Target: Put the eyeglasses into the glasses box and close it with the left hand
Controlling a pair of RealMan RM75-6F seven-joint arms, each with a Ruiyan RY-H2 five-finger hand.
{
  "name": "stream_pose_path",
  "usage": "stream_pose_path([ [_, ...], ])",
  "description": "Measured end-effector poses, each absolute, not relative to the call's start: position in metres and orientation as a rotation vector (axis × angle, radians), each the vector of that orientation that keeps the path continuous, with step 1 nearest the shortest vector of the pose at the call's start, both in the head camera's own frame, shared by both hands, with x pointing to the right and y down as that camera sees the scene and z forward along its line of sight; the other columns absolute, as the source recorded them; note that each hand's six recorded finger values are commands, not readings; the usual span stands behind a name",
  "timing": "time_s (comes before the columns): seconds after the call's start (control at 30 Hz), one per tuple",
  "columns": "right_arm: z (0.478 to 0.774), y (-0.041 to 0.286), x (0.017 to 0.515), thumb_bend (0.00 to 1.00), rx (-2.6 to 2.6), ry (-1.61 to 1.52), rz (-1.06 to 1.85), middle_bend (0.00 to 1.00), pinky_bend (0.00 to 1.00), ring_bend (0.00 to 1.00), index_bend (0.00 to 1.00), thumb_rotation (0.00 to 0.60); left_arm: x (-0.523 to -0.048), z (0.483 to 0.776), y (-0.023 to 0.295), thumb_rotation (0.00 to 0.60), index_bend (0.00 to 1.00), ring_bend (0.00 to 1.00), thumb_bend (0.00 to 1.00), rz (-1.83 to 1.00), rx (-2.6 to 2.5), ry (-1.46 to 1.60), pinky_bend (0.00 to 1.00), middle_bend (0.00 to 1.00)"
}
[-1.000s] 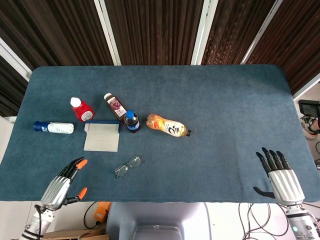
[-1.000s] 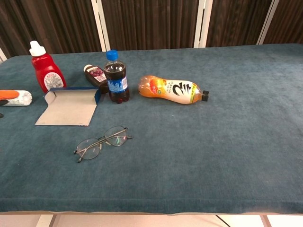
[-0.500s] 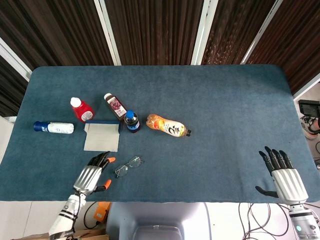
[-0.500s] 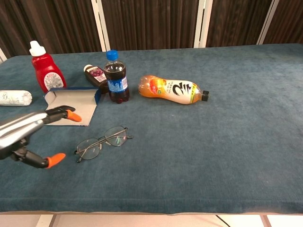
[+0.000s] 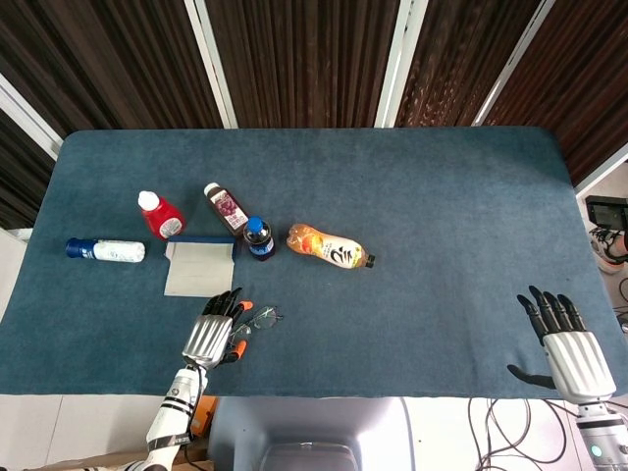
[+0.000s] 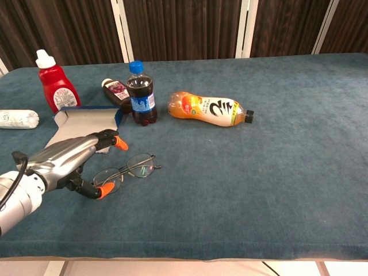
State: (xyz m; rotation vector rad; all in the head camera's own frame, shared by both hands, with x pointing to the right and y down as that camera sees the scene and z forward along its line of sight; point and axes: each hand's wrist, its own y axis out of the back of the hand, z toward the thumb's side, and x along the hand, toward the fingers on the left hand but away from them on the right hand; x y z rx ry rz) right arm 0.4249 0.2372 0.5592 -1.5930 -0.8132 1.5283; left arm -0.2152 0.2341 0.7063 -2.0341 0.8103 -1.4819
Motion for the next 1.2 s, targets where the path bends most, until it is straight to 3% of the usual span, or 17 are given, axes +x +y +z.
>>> stream_pose_path([
  [0.57, 0.556, 0.237, 0.428, 0.03, -1.603, -0.831, 1.528, 0.00, 0.00, 0.00, 0.00, 0.600, -0.208, 0.707, 0.240, 0.600, 0.30, 0.00, 0.33, -1.539, -2.117, 0.729, 0.09, 0.00],
  [0.87, 0.556, 0.238, 0.427, 0.04, -1.605, -0.826, 1.530, 0.00, 0.00, 0.00, 0.00, 0.600, -0.211, 0.700, 0.245, 0.600, 0.46, 0.00, 0.33, -1.512, -2.137, 0.687, 0.09, 0.06],
  [1.2, 0.556, 0.238, 0.427, 0.03, -1.609, -0.824, 1.534, 0.00, 0.00, 0.00, 0.00, 0.600, -0.214, 0.700, 0.246, 0.600, 0.55, 0.00, 0.35, -1.516, -2.125, 0.684, 0.10, 0.10],
])
